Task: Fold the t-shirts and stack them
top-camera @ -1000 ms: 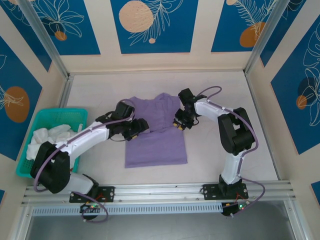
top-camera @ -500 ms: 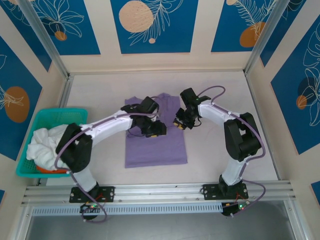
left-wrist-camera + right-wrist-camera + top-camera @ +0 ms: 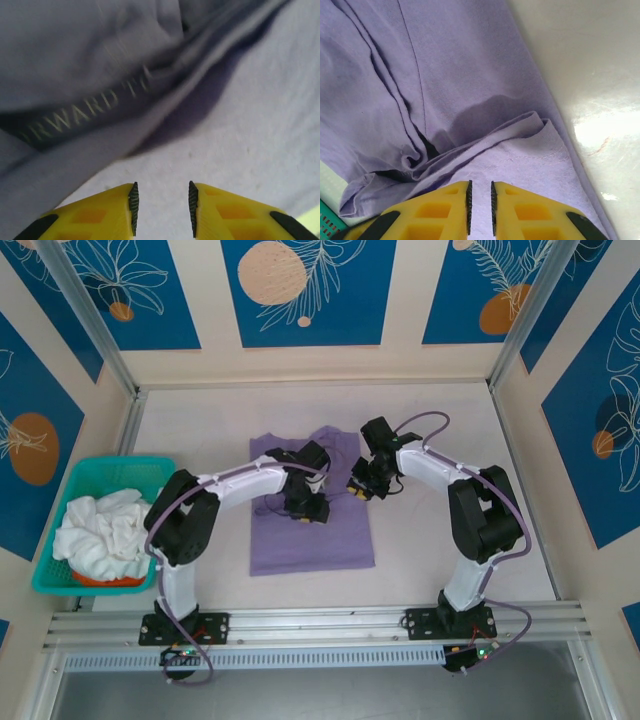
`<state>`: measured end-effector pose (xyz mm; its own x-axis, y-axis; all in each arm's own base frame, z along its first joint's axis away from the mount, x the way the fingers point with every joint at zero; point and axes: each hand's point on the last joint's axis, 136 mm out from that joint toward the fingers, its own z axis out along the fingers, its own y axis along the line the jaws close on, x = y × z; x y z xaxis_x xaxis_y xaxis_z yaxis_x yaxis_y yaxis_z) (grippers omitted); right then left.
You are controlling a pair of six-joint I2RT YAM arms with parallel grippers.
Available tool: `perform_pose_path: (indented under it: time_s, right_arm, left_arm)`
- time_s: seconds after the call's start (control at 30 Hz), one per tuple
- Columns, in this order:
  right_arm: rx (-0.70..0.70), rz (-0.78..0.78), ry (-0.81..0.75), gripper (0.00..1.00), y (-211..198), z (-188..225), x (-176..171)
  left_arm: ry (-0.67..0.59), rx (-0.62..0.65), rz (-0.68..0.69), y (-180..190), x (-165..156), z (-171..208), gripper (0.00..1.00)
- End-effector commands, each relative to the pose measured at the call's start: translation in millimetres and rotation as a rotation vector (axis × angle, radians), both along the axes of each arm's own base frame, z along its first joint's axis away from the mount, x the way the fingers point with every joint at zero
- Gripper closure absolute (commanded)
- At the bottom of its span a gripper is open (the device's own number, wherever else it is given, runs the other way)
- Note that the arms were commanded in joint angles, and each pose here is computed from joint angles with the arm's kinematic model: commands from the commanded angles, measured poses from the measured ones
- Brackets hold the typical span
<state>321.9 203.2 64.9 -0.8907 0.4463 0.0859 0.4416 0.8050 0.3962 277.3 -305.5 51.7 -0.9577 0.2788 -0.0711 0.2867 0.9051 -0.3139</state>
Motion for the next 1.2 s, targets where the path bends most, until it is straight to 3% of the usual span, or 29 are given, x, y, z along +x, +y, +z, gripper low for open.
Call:
perform_pose_path:
  time_s: [0.0, 0.33, 0.5, 0.6, 0.8, 1.0, 1.17]
  right_arm:
    - [0.009, 0.041, 0.051, 0.80, 0.4, -7.3, -12.6]
    - [0.007, -0.015, 0.160, 0.80, -12.5, -37.8, -15.2]
    - [0.012, -0.035, 0.160, 0.80, -17.6, -30.9, -14.4]
    - [0.011, -0.037, 0.117, 0.80, -19.6, -16.7, -13.1]
    - [0.017, 0.002, 0.009, 0.80, -16.6, 9.1, -18.9]
    - [0.071, 0.118, 0.033, 0.79, 8.9, 13.3, -54.9]
    - [0.068, 0.203, 0.082, 0.76, 12.7, 13.2, -112.5]
  left_arm:
    - [-0.025, 0.049, 0.010, 9.6, 22.5, -5.0, 0.67]
    - [0.006, 0.091, 0.076, 17.1, 47.7, -18.7, 0.68]
    - [0.000, 0.115, 0.107, 20.6, 58.6, -13.9, 0.65]
    - [-0.001, 0.122, 0.140, 23.0, 64.3, -2.5, 0.62]
    - [-0.151, 0.054, 0.263, 49.8, 75.8, 58.3, 0.52]
    - [-0.068, -0.031, 0.302, 80.5, 34.8, 65.2, 0.52]
    - [0.109, -0.198, 0.237, 69.8, -35.2, 53.2, 0.48]
